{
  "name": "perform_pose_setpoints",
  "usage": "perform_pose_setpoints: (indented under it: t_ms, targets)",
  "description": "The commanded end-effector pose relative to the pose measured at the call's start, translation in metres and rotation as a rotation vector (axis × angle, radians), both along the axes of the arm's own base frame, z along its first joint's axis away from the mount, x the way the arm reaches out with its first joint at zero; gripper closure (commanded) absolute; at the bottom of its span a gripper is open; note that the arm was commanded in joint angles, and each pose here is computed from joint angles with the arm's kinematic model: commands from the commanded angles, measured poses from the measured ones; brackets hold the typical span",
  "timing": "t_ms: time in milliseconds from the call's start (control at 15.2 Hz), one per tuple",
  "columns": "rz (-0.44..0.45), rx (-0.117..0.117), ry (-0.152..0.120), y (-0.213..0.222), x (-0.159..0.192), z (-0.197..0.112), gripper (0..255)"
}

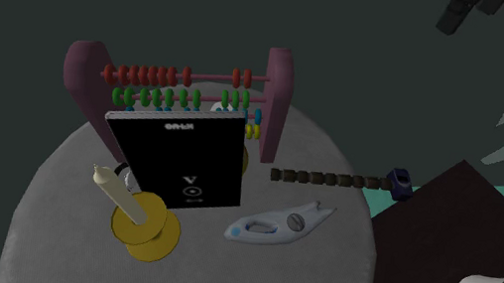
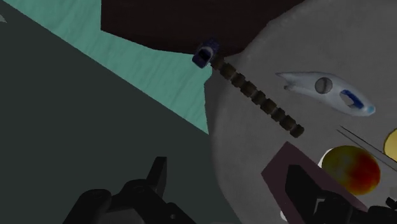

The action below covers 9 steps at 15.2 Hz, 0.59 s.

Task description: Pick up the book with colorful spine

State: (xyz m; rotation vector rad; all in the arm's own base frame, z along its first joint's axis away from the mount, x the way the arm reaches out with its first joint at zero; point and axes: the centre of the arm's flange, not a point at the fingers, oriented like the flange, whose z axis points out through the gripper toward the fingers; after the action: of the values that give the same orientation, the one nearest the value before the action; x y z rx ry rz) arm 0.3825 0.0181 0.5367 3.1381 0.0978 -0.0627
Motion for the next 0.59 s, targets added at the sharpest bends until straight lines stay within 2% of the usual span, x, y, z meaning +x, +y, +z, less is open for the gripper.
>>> perform_pose_setpoints:
  t_ms: [0, 528]
  targets:
    - [0.083, 0.01, 0.004, 0.02, 0.018, -0.006, 0]
    - [0.405, 0.046, 0.021, 0.108, 0.068, -0.033, 0]
